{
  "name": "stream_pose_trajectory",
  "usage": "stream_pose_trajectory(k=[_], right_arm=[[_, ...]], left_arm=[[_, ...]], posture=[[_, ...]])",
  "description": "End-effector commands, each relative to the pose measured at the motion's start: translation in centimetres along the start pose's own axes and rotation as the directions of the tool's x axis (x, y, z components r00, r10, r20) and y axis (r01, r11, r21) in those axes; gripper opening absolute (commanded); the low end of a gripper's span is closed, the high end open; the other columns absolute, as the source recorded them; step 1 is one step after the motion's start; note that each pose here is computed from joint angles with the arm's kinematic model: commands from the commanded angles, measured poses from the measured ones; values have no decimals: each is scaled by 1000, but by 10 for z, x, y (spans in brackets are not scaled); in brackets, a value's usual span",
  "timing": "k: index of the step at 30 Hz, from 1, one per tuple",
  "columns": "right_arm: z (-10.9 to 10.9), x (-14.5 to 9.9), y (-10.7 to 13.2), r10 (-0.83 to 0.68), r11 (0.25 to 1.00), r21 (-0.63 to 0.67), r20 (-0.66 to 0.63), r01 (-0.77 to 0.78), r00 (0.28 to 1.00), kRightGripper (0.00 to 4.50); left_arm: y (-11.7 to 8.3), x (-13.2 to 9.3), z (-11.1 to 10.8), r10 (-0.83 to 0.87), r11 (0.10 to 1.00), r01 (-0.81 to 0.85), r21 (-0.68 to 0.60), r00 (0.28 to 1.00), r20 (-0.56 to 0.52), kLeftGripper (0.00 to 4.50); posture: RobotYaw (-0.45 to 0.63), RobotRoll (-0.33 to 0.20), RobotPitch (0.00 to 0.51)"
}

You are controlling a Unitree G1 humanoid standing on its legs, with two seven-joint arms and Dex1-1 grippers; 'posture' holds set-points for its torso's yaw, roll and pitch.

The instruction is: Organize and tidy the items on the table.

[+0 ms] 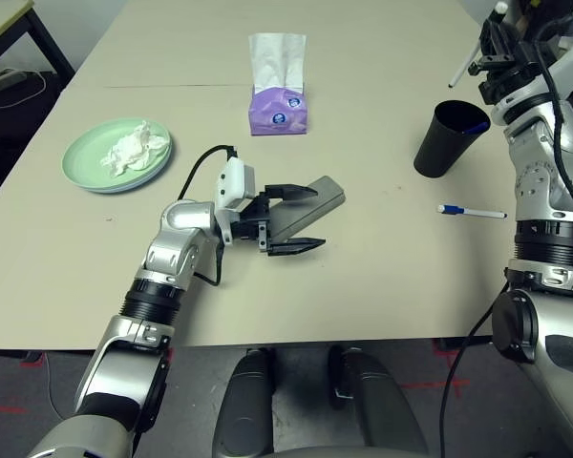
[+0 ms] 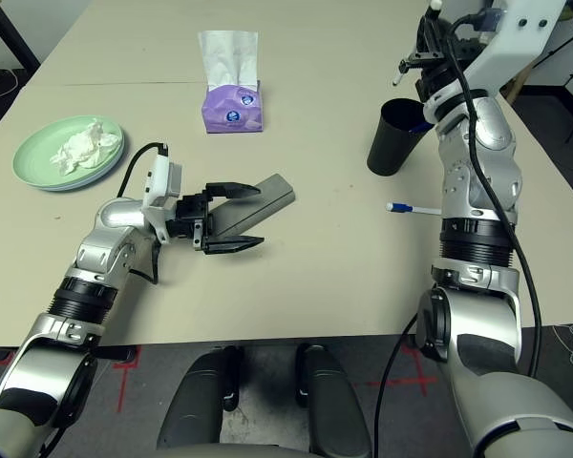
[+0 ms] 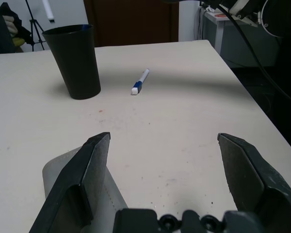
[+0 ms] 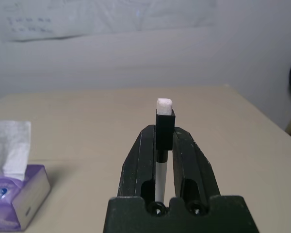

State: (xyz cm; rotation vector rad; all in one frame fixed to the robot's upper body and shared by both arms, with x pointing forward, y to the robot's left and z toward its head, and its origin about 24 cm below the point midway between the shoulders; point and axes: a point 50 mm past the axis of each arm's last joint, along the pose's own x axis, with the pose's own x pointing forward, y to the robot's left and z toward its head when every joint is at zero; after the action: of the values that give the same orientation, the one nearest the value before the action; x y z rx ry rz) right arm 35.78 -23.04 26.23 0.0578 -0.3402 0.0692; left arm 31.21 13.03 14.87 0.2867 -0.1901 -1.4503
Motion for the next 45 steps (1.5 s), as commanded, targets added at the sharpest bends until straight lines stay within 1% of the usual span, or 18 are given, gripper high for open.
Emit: stream_pose_trajectory(k=[1,7,11,17,18,20,21,22,25,27,29,30,31,32,35,37,41,45], right_arm=[[-5,-4,0,1,1000,-9,-41,-2,999,317],[-6,-4,3,22,1000,-15,-71,-24,997,317],[-13,-7,4,40,998,-48,-118,-46,992,1731],[-9,-7,3,43,996,-76,-69,-48,997,4038],[-3,-7,8,94,990,-108,-7,-94,996,4395],[8,-12,24,296,935,-236,117,-263,948,4458],[9,-14,29,360,908,-280,138,-312,923,4458],[7,-16,32,403,893,-276,136,-356,905,4458],[-13,-22,37,501,855,-170,21,-491,865,4458],[-22,-26,38,546,820,-156,-74,-550,835,4458],[-36,-30,36,585,781,-103,-228,-616,779,4458],[-41,-33,35,603,751,-109,-288,-652,743,4458],[-47,-36,33,617,717,-95,-374,-690,693,4458],[-52,-40,30,623,686,-73,-455,-724,636,4458],[-56,-46,20,632,592,-31,-603,-806,487,4458],[-53,-44,12,615,551,-44,-655,-834,440,4458],[-49,-49,-10,530,423,50,-823,-905,202,4458],[-51,-43,-22,405,336,4,-903,-942,140,4458]], left_arm=[[-1,1,-2,-10,1000,10,-3,1000,-7,4500],[0,-1,-2,-8,1000,8,-4,1000,-12,4500],[-1,-1,-3,-7,1000,7,-7,1000,-13,4500],[-2,0,-3,-7,1000,6,-9,1000,-11,4500],[-2,0,-3,-6,1000,6,-9,1000,-10,4500],[-2,0,-3,-6,1000,5,-9,1000,-9,4500],[-2,0,-3,-5,1000,5,-9,1000,-9,4500],[-2,0,-3,-5,1000,5,-9,1000,-9,4500],[-3,0,-3,-2,1000,2,-8,1000,-8,4500],[-3,0,-3,1,1000,-1,-8,1000,-7,4500],[-3,-1,-3,6,1000,-6,-10,1000,-7,4500],[-3,-1,-3,7,1000,-7,-10,1000,-7,4500],[-4,-2,-3,7,1000,-8,-11,1000,-8,4500],[-5,-2,-4,9,1000,-9,-13,1000,-9,4500],[-6,-3,-4,11,1000,-11,-14,1000,-12,4500],[-7,-3,-4,13,1000,-13,-14,1000,-11,4500],[-8,-3,-4,18,1000,-18,-15,1000,-10,4500],[-10,-3,-5,23,1000,-23,-17,1000,-8,4500]], posture=[[29,0,149],[33,0,153],[34,0,155],[35,0,156],[34,0,156],[35,0,156],[35,0,156],[38,0,156],[44,0,159],[47,0,161],[47,0,161],[51,0,167],[51,0,167],[54,0,169],[61,0,172],[66,0,174],[75,0,173],[78,0,174]])
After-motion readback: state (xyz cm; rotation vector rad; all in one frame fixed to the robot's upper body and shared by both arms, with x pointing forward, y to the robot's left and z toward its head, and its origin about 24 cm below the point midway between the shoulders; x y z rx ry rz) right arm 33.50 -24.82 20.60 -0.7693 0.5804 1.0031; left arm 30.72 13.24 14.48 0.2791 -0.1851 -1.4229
